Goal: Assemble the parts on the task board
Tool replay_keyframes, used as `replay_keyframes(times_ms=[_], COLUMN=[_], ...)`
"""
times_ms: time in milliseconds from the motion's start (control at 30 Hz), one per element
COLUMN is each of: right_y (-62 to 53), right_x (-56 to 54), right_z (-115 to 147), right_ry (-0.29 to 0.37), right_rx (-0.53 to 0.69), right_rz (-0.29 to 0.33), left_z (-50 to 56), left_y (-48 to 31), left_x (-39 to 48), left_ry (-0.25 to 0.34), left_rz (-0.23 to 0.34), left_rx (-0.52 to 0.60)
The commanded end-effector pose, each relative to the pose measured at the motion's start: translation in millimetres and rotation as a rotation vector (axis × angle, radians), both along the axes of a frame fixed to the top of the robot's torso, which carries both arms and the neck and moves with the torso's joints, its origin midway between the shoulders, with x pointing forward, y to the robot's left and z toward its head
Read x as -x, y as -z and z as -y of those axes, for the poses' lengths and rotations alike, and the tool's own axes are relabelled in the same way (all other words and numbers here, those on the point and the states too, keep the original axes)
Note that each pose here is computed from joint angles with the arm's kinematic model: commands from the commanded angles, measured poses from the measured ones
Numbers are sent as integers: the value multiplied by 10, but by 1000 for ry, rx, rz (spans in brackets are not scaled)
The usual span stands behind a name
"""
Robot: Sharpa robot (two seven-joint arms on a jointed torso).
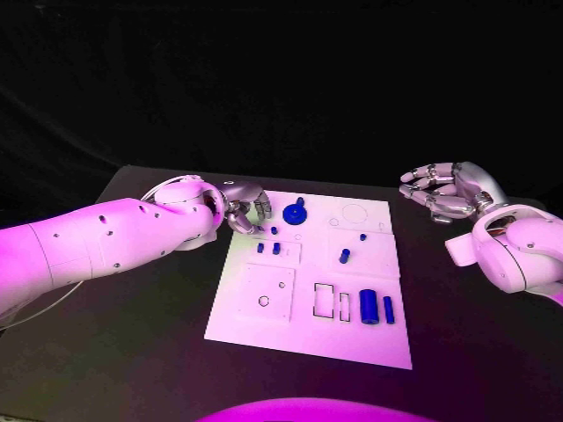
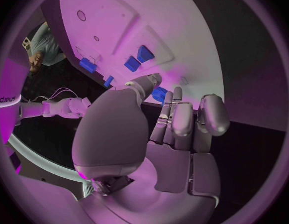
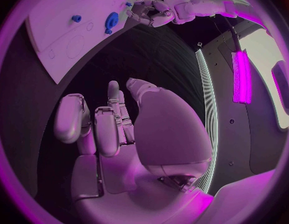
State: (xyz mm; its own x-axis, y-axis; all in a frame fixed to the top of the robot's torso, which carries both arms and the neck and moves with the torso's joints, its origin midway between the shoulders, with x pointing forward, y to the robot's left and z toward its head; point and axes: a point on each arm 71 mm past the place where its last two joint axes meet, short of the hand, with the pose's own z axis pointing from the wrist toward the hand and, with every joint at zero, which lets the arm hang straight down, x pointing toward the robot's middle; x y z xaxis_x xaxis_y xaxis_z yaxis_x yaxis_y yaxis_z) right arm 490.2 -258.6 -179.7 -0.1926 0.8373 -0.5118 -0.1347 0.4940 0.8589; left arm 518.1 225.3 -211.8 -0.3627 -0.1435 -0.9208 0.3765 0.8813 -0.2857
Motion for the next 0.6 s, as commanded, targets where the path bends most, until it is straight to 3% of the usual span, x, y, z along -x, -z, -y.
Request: replay_keyframes(times_ms=[33, 167, 300, 400, 433, 600], right_y=[55, 67, 74, 91, 107, 193], right_x=[22, 36, 56, 70, 77, 87], right_z=[-92, -153, -260, -341, -387, -527], right_ry=[-135, -191, -247, -274, -284, -305], right_rx=[222, 381, 564, 676, 730, 859], right_rz=[-6, 39, 111, 158, 179, 216], left_z=[-96, -248, -395, -450, -468, -496], left_y=[-91, -164, -249, -294, -317, -381], left_x=[-16, -22, -4, 28, 54, 108], left_ry=[-58, -117, -188, -228, -238, -247], left_rz=[1, -36, -95, -153, -194, -237], left_rx=[158, 315, 585, 792, 915, 1146])
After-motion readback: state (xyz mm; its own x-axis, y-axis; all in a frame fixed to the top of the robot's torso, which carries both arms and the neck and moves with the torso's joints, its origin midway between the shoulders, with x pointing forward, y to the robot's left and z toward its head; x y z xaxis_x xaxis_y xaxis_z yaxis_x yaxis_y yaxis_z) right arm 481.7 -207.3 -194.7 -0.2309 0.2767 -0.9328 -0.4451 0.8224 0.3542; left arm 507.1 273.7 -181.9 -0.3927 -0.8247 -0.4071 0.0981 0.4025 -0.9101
